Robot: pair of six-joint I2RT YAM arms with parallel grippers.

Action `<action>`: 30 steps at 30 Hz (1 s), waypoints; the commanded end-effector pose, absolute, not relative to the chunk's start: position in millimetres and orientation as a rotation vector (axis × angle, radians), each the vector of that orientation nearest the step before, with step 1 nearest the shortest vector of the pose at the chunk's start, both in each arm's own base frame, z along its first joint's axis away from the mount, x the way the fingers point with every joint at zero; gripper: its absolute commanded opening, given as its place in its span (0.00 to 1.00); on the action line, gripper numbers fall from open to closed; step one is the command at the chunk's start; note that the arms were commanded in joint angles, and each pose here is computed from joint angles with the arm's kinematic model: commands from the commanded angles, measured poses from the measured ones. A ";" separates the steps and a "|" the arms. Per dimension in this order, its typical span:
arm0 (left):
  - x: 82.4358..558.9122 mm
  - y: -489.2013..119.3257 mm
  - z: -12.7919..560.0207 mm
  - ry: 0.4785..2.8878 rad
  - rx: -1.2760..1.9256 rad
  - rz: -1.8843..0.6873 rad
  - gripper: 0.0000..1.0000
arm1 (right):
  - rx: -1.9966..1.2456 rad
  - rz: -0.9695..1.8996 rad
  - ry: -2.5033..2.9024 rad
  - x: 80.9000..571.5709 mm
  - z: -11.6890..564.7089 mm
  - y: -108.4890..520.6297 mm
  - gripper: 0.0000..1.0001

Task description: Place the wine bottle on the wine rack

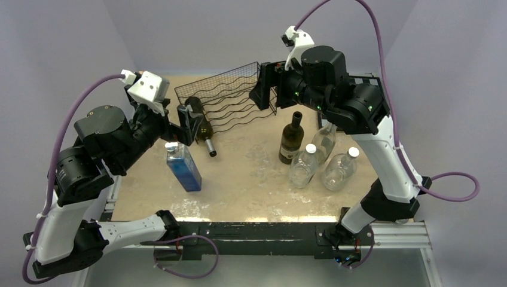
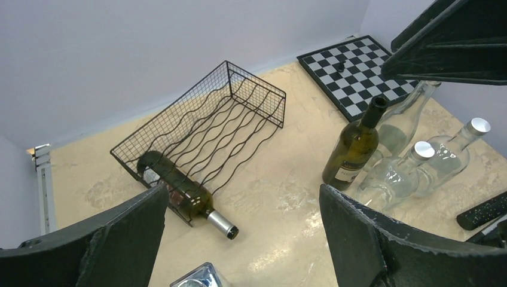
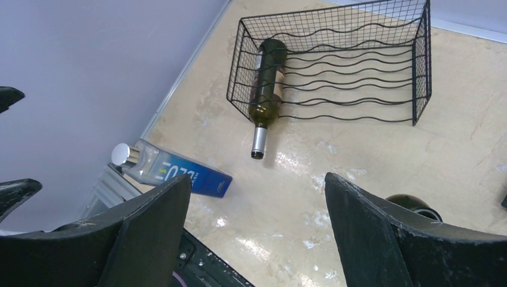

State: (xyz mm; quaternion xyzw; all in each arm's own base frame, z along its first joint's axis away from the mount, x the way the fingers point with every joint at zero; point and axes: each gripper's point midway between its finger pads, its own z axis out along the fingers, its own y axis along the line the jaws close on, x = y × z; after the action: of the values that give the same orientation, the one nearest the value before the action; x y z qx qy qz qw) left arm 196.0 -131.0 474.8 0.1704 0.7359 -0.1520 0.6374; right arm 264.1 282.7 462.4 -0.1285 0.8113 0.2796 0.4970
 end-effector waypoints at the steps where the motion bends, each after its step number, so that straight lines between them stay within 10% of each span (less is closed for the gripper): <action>1: 191.6 -130.1 487.9 1.652 0.364 -0.393 0.99 | -0.279 0.736 1.875 250.7 494.6 268.9 0.86; 30: 158.4 -47.1 567.9 1.418 0.167 -0.339 0.99 | -1.280 1.296 1.439 170.3 414.1 460.3 0.99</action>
State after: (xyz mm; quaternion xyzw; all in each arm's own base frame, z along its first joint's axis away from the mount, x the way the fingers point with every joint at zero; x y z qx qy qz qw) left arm 152.9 -59.5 557.6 0.0902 0.6515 -0.1894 0.7290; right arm 178.3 429.5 407.7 -0.4541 0.6378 0.4891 0.3844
